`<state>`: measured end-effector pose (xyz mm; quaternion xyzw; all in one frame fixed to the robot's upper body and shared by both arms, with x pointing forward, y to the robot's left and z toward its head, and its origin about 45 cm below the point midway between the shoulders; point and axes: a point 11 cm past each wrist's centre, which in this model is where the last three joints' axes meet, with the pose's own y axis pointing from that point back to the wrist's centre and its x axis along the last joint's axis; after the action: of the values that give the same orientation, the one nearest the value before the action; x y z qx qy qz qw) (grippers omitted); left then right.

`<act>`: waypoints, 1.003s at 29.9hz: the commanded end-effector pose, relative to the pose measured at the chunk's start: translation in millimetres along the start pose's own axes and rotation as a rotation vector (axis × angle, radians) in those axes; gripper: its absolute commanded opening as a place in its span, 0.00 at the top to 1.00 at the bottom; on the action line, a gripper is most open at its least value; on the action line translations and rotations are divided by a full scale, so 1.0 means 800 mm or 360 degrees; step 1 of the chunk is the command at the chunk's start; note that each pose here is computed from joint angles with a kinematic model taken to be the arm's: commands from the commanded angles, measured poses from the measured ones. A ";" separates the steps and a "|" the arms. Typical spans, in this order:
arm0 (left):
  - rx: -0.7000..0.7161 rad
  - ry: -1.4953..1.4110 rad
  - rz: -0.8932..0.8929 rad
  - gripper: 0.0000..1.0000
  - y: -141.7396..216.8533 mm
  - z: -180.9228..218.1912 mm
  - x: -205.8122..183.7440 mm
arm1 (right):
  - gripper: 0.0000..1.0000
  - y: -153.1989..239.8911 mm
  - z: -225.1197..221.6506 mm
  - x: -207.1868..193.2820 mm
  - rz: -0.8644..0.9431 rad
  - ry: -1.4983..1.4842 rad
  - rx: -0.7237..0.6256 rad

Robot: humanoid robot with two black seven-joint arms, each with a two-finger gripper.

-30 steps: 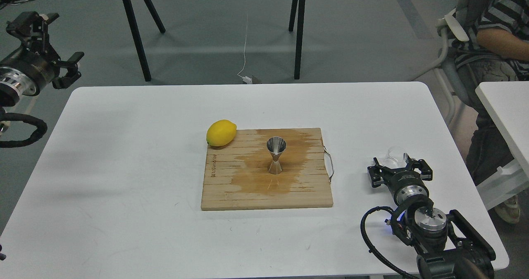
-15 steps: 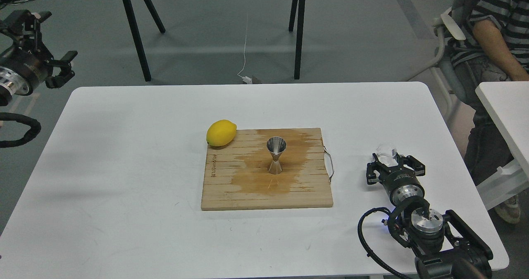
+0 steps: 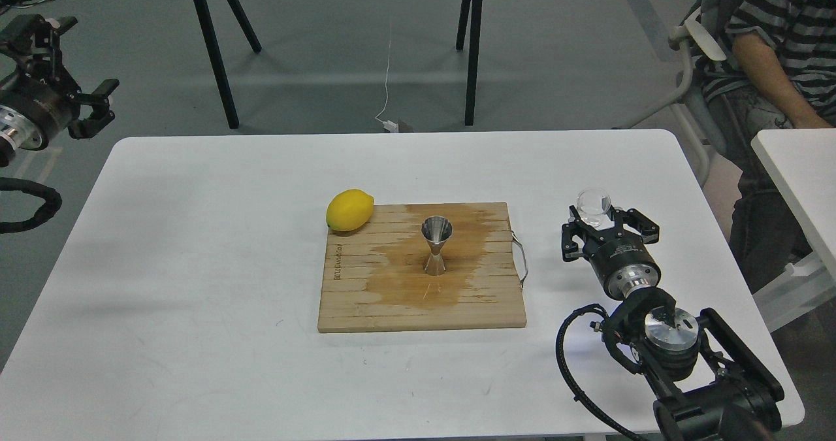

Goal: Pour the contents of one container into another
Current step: 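Lower the right gripper to the small clear glass and grasp it, then lift the glass with the right gripper and bring it beside the jigger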

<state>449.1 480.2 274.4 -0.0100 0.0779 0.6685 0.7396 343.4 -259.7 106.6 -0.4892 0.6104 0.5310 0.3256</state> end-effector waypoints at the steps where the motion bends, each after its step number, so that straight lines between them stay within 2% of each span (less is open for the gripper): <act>1: -0.0005 0.0003 -0.0004 0.01 -0.001 0.000 -0.002 | 0.84 0.001 0.010 -0.030 -0.0043 0.0076 -0.0049; 5: -0.0008 0.0003 -0.0004 0.01 -0.001 0.000 -0.002 | 0.84 -0.008 0.029 -0.062 -0.0107 0.0177 -0.0116; 14: -0.0007 -0.0001 0.0001 0.01 0.000 0.002 0.001 | 0.84 -0.015 0.098 -0.101 -0.0233 0.0399 -0.0321; 21: -0.0015 0.0003 0.0003 0.01 0.000 0.003 0.001 | 0.84 -0.009 0.137 -0.111 -0.0292 0.0492 -0.0432; 30: -0.0019 -0.0009 0.0018 0.01 0.003 0.008 0.007 | 0.84 -0.008 0.155 -0.118 -0.0330 0.0679 -0.0497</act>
<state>448.2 484.9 278.9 -0.0125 0.0731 0.6719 0.7369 362.7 -119.7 161.8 -0.6831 0.5254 0.4766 0.1735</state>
